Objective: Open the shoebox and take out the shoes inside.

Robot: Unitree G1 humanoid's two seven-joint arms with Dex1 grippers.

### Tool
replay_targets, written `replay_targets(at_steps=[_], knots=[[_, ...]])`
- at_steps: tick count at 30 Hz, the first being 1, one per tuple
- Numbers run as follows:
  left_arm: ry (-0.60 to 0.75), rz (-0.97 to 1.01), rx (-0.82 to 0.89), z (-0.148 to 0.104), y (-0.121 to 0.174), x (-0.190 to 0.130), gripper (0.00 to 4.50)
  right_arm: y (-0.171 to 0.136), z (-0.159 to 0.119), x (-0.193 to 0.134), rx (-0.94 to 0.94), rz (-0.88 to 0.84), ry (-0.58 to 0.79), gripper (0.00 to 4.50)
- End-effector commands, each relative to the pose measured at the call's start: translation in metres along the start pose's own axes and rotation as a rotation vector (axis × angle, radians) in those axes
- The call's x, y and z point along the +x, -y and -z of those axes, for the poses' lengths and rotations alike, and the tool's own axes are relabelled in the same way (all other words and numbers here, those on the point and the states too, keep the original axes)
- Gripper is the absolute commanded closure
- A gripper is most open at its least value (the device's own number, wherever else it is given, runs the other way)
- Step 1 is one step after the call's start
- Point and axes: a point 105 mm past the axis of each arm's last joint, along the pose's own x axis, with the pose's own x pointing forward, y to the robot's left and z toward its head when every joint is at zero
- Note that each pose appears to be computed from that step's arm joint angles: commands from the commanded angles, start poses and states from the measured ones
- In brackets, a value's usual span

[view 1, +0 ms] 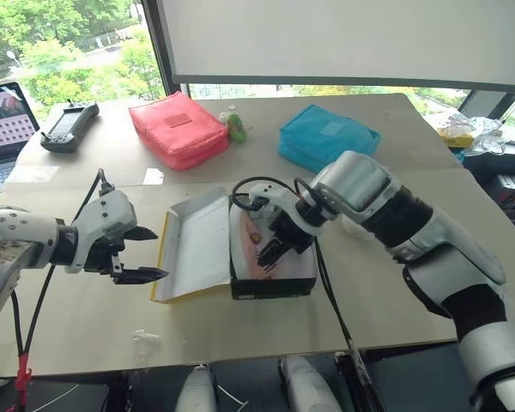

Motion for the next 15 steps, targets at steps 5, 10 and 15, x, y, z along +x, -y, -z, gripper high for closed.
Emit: replay_targets(at_steps=[5,10,15], knots=[[0.016,-0.030,0.045,-0.011,-0.001,-0.008,0.00,-0.012,-0.015,-0.016,-0.062,-0.041,0.050,4.47],[0.015,-0.028,0.050,-0.012,-0.003,-0.007,0.00,-0.013,-0.027,-0.036,-0.153,-0.010,0.085,4.47],[0.014,-0.026,0.054,-0.013,-0.004,-0.007,0.00,-0.012,-0.034,-0.047,-0.224,0.017,0.110,4.47]])
